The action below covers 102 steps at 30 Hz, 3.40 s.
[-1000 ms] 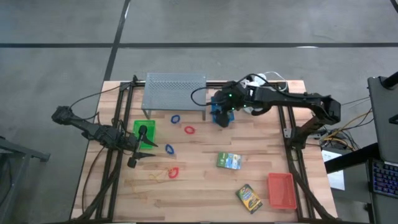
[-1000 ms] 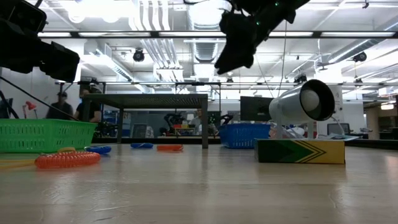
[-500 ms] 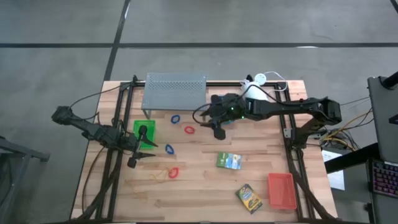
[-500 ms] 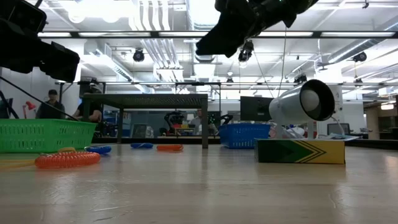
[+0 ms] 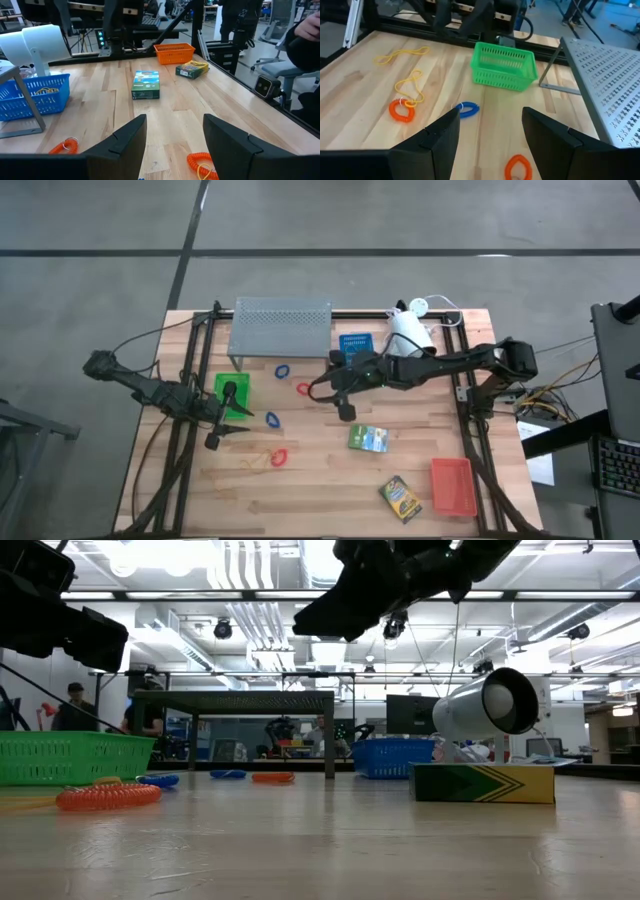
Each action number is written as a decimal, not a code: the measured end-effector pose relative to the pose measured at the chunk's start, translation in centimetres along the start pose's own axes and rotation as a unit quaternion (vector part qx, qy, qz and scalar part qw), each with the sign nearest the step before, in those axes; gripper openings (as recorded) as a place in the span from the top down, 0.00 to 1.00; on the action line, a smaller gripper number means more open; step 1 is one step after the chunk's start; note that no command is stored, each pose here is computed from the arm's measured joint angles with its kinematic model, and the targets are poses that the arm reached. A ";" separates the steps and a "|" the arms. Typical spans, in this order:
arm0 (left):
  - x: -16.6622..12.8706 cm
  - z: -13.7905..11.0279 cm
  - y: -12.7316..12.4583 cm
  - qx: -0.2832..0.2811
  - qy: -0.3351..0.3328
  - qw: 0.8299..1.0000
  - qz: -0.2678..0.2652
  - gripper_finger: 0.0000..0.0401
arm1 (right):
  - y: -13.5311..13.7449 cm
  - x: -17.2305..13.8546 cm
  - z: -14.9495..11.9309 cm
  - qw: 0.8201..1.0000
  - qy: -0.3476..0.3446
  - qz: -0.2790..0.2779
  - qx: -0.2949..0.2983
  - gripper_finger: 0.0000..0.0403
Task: Pick & Place Office Desk Supplies
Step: Put the yellow rubber band into the blue bin
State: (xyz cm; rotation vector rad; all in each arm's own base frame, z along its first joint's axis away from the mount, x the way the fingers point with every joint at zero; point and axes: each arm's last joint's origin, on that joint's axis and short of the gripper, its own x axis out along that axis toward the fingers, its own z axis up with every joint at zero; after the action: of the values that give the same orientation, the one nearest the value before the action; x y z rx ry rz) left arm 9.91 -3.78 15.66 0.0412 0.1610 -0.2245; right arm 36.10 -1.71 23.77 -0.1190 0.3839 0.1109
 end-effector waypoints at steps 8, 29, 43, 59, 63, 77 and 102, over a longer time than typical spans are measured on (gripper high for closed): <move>0.0 0.0 0.0 0.000 0.000 1.000 0.000 0.50 | 0.5 -1.2 -0.9 1.000 0.006 -0.020 0.009 0.47; 0.0 0.0 0.0 0.000 0.000 1.000 0.000 0.50 | 2.2 -9.6 -3.6 0.992 -0.076 -0.096 0.004 0.47; 0.0 0.0 0.0 0.000 0.000 1.000 0.000 0.50 | 2.2 -9.6 -3.5 0.992 -0.079 -0.096 0.005 0.47; 0.0 0.0 0.0 0.000 0.000 1.000 0.000 0.50 | 2.2 -9.6 -3.5 0.992 -0.078 -0.096 0.005 0.47; 0.0 0.0 0.0 0.000 0.000 1.000 0.000 0.50 | 2.2 -9.6 -3.6 0.992 -0.078 -0.096 0.005 0.47; -0.3 0.9 0.3 -0.087 0.008 0.995 0.041 0.50 | 2.2 -9.6 -3.6 0.992 -0.078 -0.096 0.006 0.47; 6.8 9.4 -1.1 -0.217 0.299 0.913 0.174 0.50 | 2.2 -9.6 -3.6 0.992 -0.078 -0.096 0.005 0.47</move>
State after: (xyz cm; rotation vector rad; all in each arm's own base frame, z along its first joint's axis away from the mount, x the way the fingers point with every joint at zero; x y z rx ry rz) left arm 17.65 -6.85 23.80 -0.3070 0.8059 0.1942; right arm 25.69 -0.80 23.92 -0.1349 0.2159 -0.0712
